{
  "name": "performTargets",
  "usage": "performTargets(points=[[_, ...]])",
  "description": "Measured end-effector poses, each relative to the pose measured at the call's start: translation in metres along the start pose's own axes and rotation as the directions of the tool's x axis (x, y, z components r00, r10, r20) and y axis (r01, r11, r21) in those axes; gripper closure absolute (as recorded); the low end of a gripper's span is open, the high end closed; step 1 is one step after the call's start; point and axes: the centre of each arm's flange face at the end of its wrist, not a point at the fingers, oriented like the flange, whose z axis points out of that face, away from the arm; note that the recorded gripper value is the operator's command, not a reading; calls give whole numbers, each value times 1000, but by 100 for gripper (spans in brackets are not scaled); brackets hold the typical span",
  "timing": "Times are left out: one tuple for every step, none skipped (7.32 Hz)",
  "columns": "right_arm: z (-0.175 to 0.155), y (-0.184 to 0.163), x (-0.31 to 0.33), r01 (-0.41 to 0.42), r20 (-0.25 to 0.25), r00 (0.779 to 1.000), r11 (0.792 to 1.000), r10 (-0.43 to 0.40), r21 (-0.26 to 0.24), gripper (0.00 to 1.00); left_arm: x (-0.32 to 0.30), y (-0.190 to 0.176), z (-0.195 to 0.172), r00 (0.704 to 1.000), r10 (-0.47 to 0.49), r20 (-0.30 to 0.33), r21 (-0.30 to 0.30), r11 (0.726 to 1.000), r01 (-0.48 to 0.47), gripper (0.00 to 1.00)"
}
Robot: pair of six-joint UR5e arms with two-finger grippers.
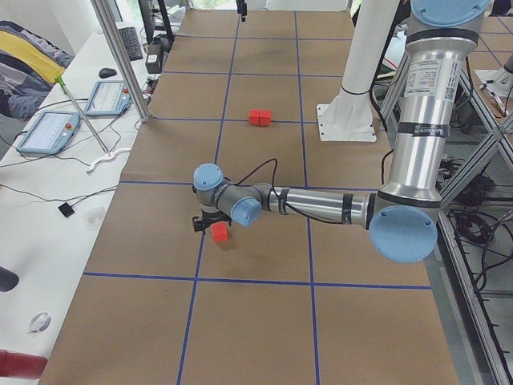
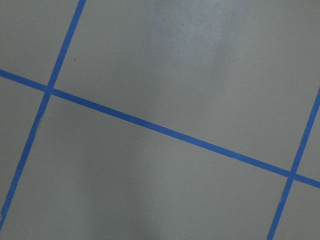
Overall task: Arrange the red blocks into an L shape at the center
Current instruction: 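Move the left gripper out to the far red cube near it, then grasp the far red cube with the left gripper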
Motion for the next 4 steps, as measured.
performTargets(points=[[0, 0, 0, 0, 0, 1000, 1000, 0, 0, 0, -1, 4, 6, 1000, 19, 6, 13, 1000, -19, 2], [0, 0, 0, 0, 0, 1000, 1000, 0, 0, 0, -2, 6, 10, 1000, 29, 8, 21, 999, -29, 2], [0, 0, 0, 0, 0, 1000, 1000, 0, 0, 0, 0, 3, 14, 999, 36, 5, 23, 999, -36, 2], [0, 0, 0, 0, 0, 1000, 1000, 0, 0, 0, 3, -1, 20, 999, 44, -3, 21, 999, -44, 3]])
